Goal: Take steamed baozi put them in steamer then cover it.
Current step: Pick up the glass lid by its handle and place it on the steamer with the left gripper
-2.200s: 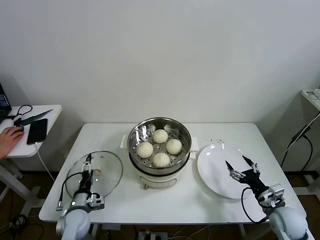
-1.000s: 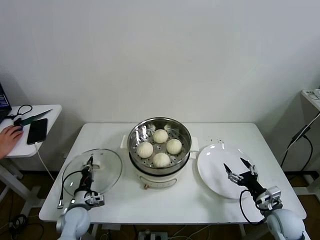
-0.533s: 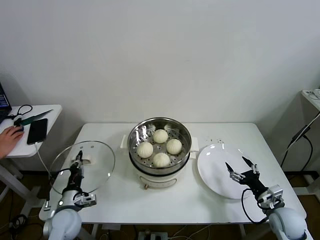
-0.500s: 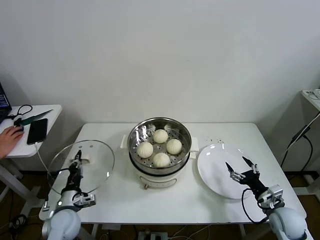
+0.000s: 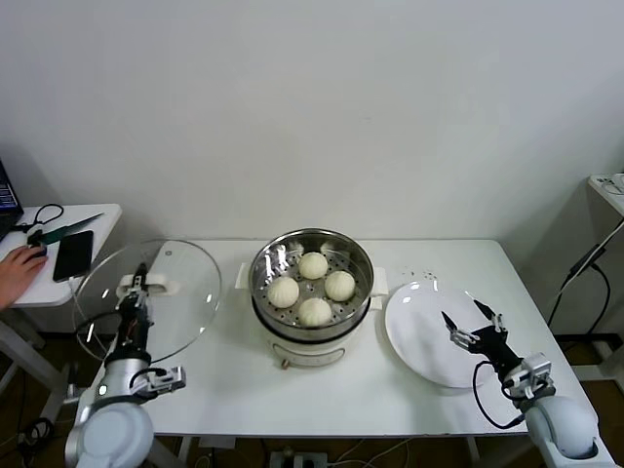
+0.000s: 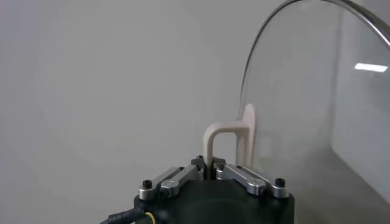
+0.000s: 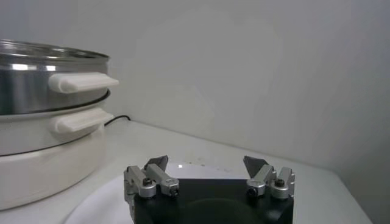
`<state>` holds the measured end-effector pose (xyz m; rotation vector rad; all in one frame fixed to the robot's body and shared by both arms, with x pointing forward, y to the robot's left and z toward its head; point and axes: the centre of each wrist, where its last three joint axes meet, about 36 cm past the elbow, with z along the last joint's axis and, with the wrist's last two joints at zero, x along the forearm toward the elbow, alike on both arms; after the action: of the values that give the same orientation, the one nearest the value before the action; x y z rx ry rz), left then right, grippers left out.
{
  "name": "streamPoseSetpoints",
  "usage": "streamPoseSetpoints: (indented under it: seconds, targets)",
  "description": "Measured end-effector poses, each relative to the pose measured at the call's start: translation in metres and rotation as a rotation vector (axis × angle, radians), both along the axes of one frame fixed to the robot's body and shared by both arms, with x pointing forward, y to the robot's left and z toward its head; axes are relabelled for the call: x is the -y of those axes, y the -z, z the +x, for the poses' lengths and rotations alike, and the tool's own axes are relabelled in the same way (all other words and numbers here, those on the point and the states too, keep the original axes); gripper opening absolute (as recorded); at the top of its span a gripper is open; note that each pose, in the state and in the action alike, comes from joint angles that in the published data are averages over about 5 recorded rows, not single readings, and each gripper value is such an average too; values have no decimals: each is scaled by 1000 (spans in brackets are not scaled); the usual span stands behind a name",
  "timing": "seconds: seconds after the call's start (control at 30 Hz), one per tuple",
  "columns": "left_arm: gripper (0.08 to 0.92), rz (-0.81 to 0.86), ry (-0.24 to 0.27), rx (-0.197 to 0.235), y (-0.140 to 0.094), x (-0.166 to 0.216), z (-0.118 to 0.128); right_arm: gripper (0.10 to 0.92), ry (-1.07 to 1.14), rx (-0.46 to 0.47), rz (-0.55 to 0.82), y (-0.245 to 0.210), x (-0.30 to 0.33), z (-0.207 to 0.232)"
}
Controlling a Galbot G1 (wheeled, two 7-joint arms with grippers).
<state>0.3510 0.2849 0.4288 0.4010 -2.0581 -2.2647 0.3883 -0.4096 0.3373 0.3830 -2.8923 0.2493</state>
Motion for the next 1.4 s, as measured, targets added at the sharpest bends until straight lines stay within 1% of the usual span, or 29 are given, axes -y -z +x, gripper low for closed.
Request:
streamPoseSetpoints:
  seconds: [0.1,0.17,0.4,0.57,0.77,1.07,1.23,1.4]
  targets:
    - [146,0,24,16,-16,16,6,823,-1,1,-5,0,1,3]
    - [146,-2,41,18,-24,28,10,823,-1,3,-6,1,1,6]
    - [146,-26,88,-6,-44,74,31,823,14,9,-12,3,6,8]
    - [146,-46,109,-32,-49,109,47,823,29,11,-16,4,13,7]
    - [146,-71,141,-53,-48,151,62,823,45,16,-19,5,19,5]
    - [146,-122,188,-103,-33,203,72,823,64,23,-23,7,26,2]
    - [146,-139,212,-119,-27,228,75,823,66,26,-24,8,26,2]
    - [146,-152,221,-136,-21,244,79,823,67,28,-30,8,28,1]
